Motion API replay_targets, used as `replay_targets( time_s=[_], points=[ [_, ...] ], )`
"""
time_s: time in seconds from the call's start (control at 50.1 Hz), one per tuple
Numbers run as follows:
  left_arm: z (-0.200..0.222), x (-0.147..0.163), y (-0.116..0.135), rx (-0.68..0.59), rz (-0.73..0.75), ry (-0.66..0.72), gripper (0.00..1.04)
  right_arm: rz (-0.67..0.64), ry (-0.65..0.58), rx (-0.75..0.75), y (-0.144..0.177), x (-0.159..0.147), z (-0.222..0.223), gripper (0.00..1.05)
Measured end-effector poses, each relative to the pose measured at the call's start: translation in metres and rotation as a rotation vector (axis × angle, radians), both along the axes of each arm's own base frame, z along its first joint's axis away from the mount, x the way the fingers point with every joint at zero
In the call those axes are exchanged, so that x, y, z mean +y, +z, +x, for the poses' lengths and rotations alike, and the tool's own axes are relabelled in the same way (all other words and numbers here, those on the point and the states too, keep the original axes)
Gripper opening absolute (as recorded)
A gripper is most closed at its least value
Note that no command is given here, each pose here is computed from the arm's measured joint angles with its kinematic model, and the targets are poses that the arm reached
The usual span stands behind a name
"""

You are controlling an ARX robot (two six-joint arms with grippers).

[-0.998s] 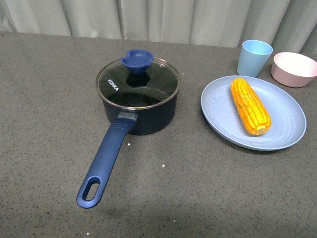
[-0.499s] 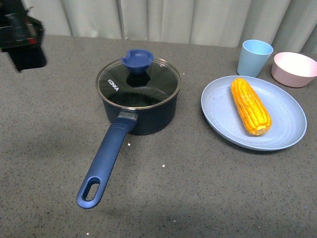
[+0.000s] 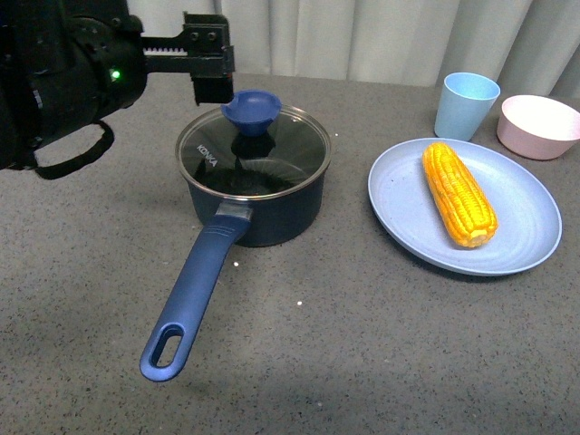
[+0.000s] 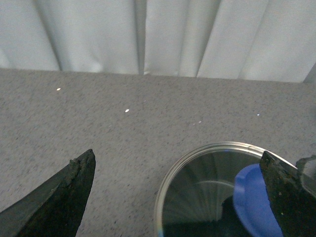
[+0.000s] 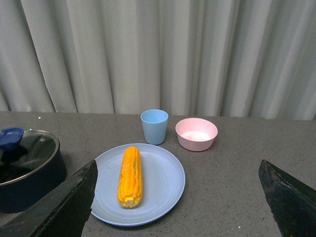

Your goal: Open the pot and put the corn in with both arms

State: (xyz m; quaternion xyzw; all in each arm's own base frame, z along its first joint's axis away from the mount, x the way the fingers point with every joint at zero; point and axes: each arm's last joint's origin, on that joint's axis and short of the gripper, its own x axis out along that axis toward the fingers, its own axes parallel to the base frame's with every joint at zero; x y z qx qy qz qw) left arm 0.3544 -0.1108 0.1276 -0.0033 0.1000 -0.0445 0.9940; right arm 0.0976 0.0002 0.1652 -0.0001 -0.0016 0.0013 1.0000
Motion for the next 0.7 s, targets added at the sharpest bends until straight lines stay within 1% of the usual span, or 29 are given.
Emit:
replay_targets(
  time_s=[0.12, 0.299, 0.419, 0.698],
  points=[
    [0.008, -0.015, -0.001, 0.005, -0.008, -0.058, 0.98, 0.000, 0.000, 0.000, 0.000, 0.000, 0.000, 0.96],
    [0.009, -0.031, -0.006, 0.017, -0.019, -0.122, 0.98, 0.000, 0.000, 0.000, 0.000, 0.000, 0.000, 0.96],
    [0.010, -0.037, -0.010, 0.026, -0.017, -0.140, 0.98, 0.000, 0.000, 0.000, 0.000, 0.000, 0.000, 0.96],
    [0.016, -0.043, -0.031, 0.084, -0.004, -0.174, 0.98, 0.000, 0.000, 0.000, 0.000, 0.000, 0.000, 0.96]
  ],
)
